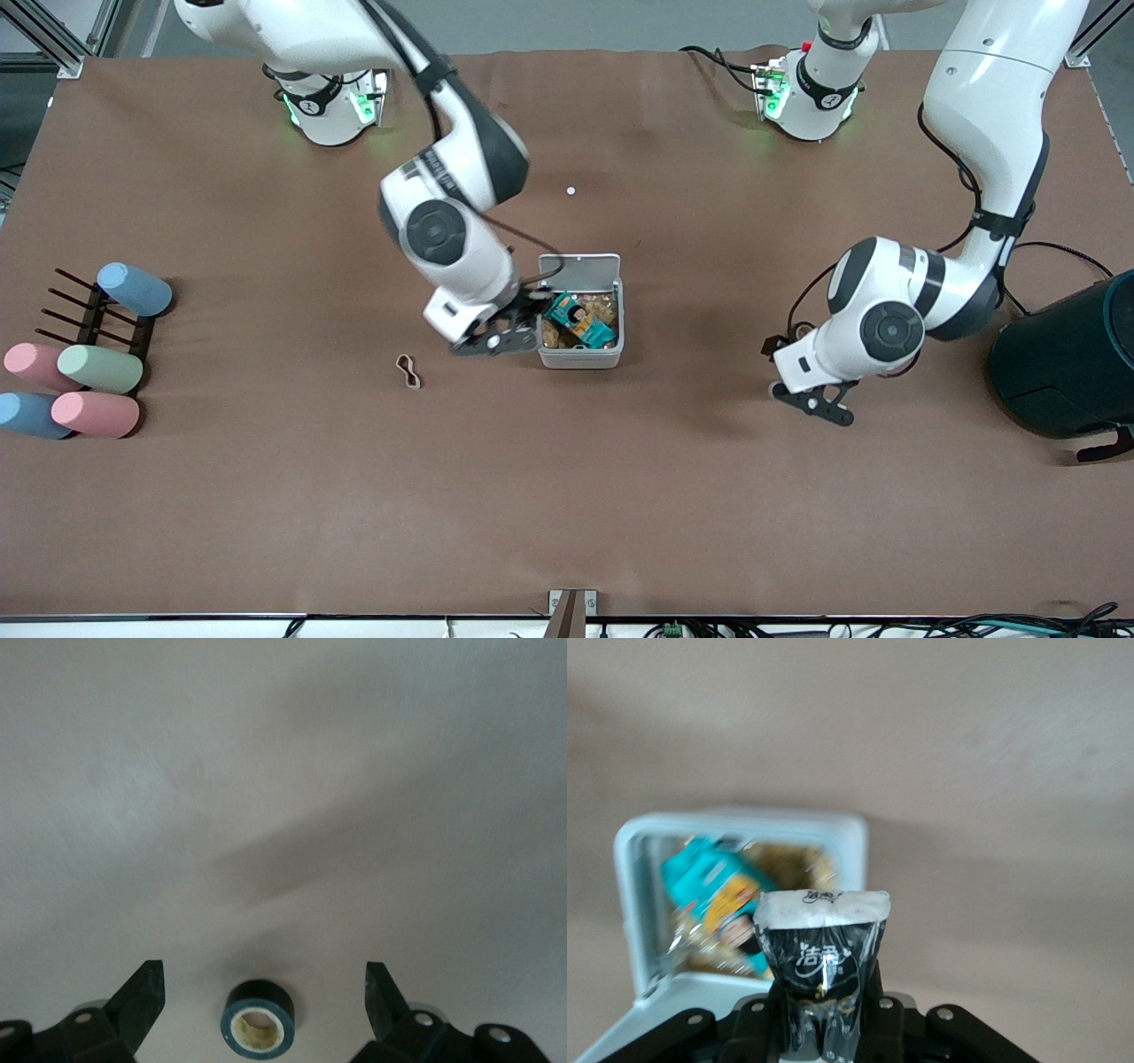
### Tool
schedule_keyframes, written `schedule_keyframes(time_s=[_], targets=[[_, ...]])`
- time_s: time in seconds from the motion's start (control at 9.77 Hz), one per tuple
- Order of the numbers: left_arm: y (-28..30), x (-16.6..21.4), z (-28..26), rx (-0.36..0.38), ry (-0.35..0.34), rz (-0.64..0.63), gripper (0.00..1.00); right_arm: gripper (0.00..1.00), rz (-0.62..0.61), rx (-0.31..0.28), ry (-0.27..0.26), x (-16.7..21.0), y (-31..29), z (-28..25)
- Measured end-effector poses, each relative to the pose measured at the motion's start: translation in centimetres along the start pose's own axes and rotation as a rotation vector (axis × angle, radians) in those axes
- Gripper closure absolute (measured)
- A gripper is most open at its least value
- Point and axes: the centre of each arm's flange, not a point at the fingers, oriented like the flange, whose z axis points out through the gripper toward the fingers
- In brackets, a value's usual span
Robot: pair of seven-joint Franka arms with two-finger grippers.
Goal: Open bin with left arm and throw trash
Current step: 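Release the packet into the bin while the left gripper grasps the tape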
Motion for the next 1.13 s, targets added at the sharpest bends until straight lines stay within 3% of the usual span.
schedule_keyframes(time_s=[0.2, 0.72, 0.82, 1.13], targets=[[-1.1, -3.0, 1.9, -0.003, 0.010, -0.009, 0.00, 0.67, -0.029, -0.001, 0.002, -2.3, -3.3, 1.7], [-2.7, -5.9, 5.3, -0.028, -0.001, -0.023, 0.00, 0.67, -0.014, -0.010, 0.009, -0.9, -2.8, 4.1], [-2.9, -6.2, 5.7, -0.034, -0.006, -0.028, 0.00, 0.57, -0.011, -0.010, 0.011, -0.7, -2.8, 4.2], [-2.9, -6.7, 6.7, -0.044, -0.006, -0.033, 0.03, 0.13, -0.002, 0.004, 0.031, -0.1, -2.9, 3.1]])
